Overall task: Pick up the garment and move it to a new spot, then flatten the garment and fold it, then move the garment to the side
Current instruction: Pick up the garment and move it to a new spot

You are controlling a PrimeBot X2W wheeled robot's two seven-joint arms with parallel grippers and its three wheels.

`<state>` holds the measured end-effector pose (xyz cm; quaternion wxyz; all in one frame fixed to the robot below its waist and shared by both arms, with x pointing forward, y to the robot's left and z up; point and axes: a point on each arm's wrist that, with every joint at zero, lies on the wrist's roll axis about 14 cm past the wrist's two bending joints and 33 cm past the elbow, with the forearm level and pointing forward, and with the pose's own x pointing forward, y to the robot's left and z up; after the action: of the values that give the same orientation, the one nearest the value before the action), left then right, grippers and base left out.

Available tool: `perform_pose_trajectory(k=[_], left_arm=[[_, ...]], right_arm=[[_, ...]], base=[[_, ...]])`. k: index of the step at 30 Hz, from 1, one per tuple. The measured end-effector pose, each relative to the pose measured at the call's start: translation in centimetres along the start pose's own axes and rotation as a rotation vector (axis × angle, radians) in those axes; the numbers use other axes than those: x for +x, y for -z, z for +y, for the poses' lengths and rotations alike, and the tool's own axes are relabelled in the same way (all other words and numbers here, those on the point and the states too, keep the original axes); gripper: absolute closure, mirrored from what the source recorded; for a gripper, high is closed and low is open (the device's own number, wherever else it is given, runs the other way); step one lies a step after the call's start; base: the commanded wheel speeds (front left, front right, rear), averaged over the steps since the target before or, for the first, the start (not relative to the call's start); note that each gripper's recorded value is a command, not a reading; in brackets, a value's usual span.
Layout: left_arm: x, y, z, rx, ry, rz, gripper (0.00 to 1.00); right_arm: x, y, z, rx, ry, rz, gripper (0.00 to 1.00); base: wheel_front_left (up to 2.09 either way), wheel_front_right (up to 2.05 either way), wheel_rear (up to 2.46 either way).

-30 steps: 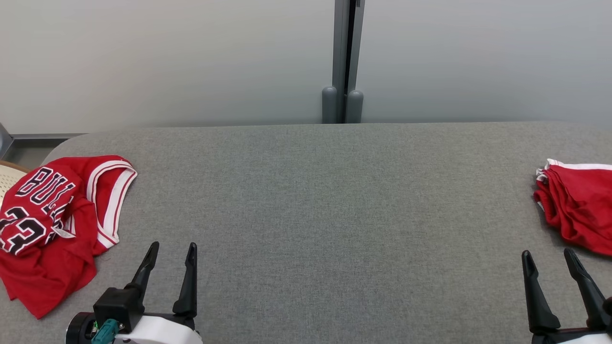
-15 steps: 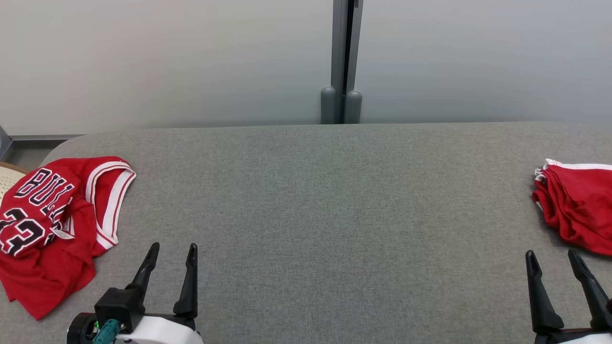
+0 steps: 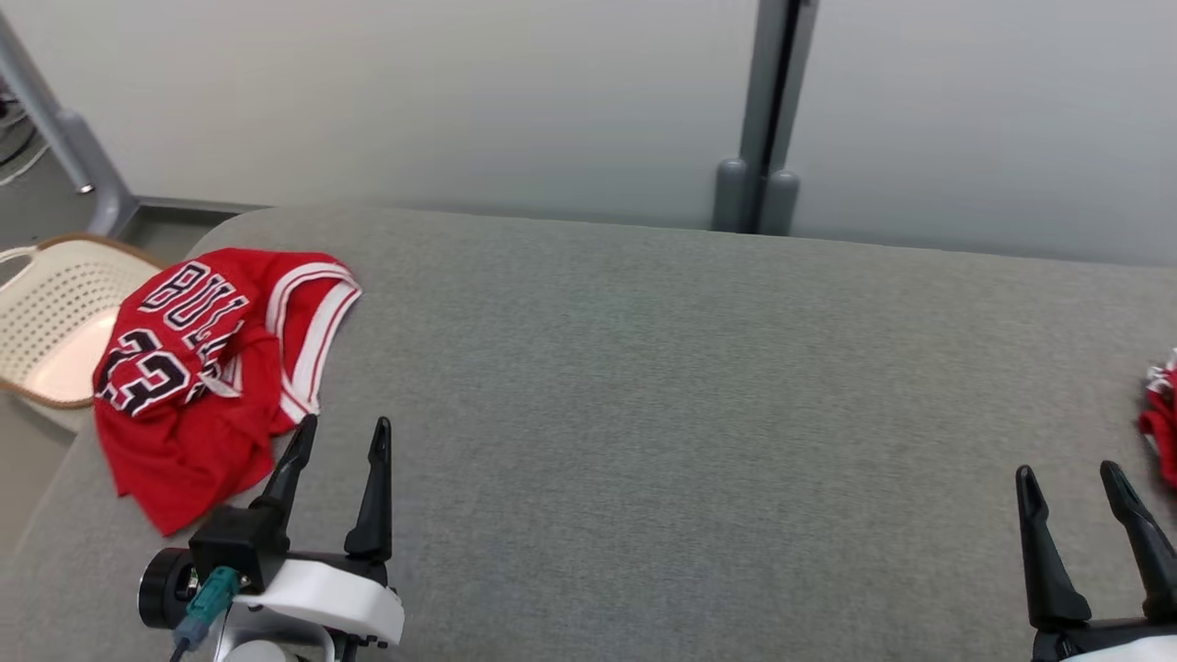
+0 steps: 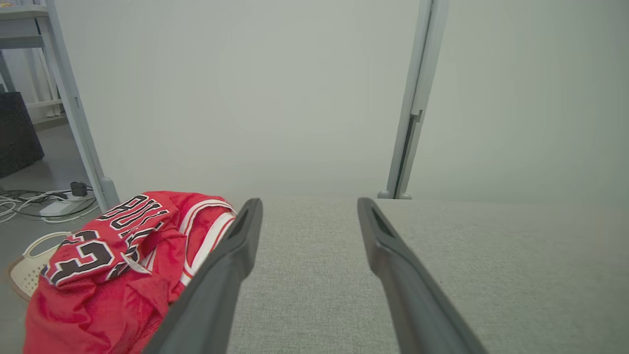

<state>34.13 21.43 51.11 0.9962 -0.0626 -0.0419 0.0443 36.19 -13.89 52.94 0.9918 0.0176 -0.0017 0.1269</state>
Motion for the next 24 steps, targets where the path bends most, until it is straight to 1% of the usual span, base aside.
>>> perform_pose_trajectory(k=[3, 9, 13, 17, 24], left_arm=[[-0.7, -0.7, 1.9, 0.006, -0.062, -0.02, 0.0], [-2.9, -1.9, 6.2, 0.033, -0.194, -0.046, 0.0], [-4.4, -2.4, 8.1, 0.041, -0.262, -0.058, 0.0], [-5.5, -2.5, 9.3, 0.041, -0.307, -0.059, 0.0], [-5.5, -2.3, 9.5, 0.042, -0.324, -0.052, 0.0]], right_arm=[[1.7, -0.5, 2.2, 0.0, -0.075, -0.013, 0.0], [3.9, -0.2, 6.6, 0.002, -0.212, 0.003, 0.0], [4.9, -0.2, 8.6, -0.001, -0.277, 0.005, 0.0], [5.4, -0.2, 9.8, 0.001, -0.314, 0.006, 0.0], [5.9, 0.2, 10.3, 0.004, -0.335, 0.017, 0.0]], base=[[0.0, 0.0, 0.0], [0.0, 0.0, 0.0], [0.0, 0.0, 0.0], [0.0, 0.0, 0.0], [0.0, 0.0, 0.0]])
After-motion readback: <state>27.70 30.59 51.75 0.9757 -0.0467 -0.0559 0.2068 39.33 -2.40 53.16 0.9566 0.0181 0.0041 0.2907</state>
